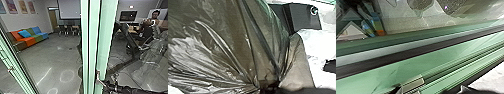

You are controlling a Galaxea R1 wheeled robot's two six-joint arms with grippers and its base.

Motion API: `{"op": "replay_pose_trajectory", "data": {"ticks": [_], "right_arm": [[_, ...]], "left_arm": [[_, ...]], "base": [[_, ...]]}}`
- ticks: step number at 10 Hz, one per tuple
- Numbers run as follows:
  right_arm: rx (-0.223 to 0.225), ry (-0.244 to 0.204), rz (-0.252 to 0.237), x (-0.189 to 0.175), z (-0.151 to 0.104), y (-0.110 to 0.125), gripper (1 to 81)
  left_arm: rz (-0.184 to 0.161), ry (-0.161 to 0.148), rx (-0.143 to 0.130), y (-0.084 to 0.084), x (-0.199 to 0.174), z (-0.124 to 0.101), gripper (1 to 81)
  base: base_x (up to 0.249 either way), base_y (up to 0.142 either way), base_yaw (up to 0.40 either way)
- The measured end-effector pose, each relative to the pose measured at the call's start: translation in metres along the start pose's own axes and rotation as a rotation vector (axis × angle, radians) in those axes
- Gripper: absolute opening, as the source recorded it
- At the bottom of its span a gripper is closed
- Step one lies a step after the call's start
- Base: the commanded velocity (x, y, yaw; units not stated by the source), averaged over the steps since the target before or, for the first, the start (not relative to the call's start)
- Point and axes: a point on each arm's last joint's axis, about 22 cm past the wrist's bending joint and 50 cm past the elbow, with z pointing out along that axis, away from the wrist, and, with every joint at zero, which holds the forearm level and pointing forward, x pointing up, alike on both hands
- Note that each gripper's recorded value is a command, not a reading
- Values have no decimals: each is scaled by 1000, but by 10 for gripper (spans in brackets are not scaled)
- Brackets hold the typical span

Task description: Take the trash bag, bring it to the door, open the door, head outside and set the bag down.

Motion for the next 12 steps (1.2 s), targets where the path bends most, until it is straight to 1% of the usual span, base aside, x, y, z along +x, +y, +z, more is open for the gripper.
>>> {"op": "replay_pose_trajectory", "data": {"ticks": [3,5,6,7,9,10,12], "right_arm": [[-4,1,-20,1,-2,3,811],[-15,-7,-28,-1,-4,5,811],[-15,-10,-31,-1,-3,6,811],[-8,-13,-43,2,-2,7,811],[31,-10,-63,9,4,5,811],[38,-9,-65,11,5,2,811],[32,-8,-56,15,6,-2,811]], "left_arm": [[1,3,1,0,2,0,10],[0,3,-1,1,2,0,10],[-2,-3,-2,1,-2,0,10],[-8,-18,-3,2,-9,0,10],[-19,-51,-5,2,-24,0,10],[-21,-59,-6,3,-27,0,10],[-22,-58,-5,3,-26,0,10]], "base": [[0,0,0],[0,0,0],[0,0,0],[0,0,0],[0,0,0],[0,0,0],[0,0,0]]}}
